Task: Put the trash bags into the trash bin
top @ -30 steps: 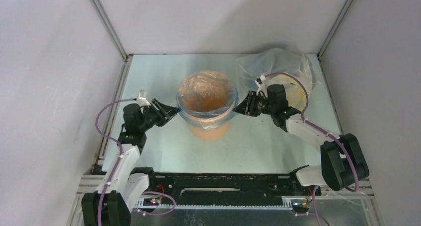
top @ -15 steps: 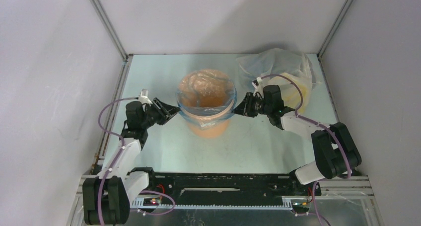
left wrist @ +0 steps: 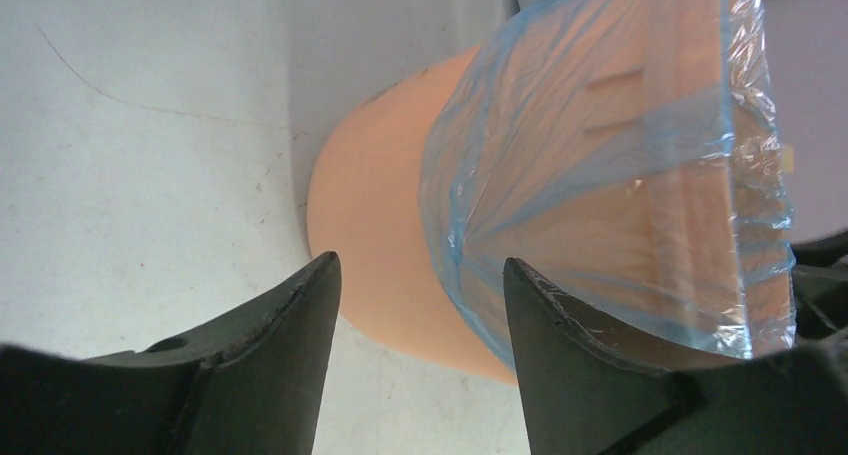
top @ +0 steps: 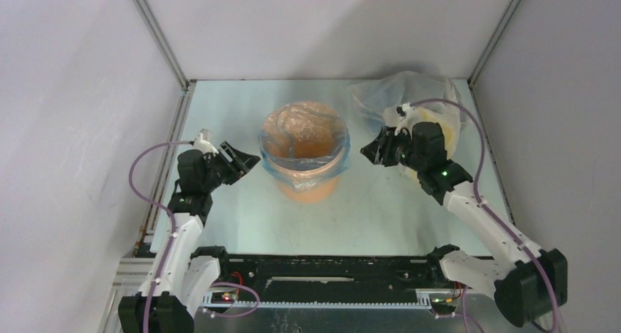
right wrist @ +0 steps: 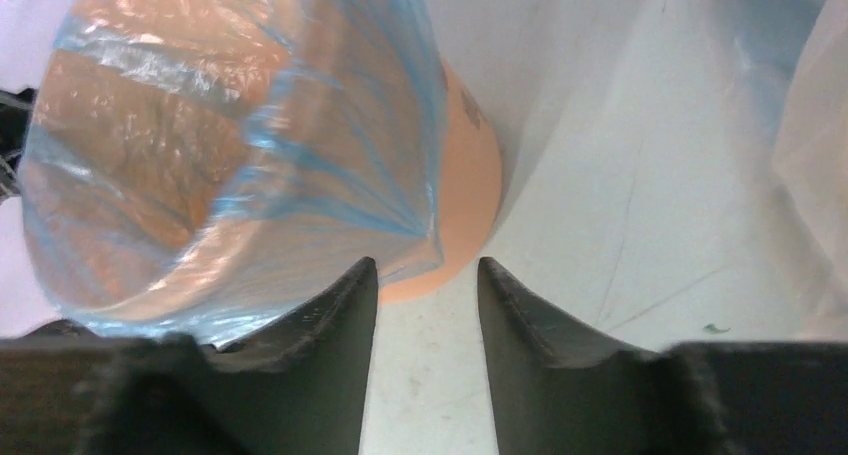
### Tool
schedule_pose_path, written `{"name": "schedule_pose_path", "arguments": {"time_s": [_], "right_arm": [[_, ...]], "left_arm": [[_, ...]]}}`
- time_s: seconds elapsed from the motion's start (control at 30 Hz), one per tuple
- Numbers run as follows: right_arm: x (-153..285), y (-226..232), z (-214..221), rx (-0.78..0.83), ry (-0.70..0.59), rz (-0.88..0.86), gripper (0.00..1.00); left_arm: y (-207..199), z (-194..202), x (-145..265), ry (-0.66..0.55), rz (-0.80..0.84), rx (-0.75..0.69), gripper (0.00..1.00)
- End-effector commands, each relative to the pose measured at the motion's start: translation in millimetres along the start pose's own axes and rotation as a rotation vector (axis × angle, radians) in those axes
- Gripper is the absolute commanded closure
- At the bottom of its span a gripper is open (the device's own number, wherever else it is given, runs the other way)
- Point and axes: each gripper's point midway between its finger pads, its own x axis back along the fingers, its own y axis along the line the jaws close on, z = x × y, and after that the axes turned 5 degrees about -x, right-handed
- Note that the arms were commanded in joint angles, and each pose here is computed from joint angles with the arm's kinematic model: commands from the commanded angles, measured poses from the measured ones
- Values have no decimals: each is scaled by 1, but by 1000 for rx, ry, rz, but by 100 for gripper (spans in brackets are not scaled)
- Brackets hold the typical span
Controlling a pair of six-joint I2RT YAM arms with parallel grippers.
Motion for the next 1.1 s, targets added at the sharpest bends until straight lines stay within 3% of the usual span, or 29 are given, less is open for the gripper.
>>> {"name": "schedule_pose_path", "arguments": {"time_s": [0.0,0.07,0.1,0.33,0.53,0.8,1.07], "right_arm": [[32,25,-42,208,-92,71,69],[38,46,-56,283,-86,58,96],[38,57,-58,322,-61,47,100],[1,127,-53,531,164,-28,100],[-47,146,-32,614,359,-6,100],[-90,126,5,664,563,57,100],[-101,102,38,684,688,105,100]], "left_arm": [[-7,-19,13,-51,-34,-72,34],[-14,-23,18,-57,-21,-85,34],[-18,-26,20,-64,-10,-92,34],[-43,-39,32,-105,58,-117,33],[-64,-54,39,-127,106,-131,32],[-79,-64,42,-122,147,-159,35],[-83,-70,35,-116,160,-153,38]]}}
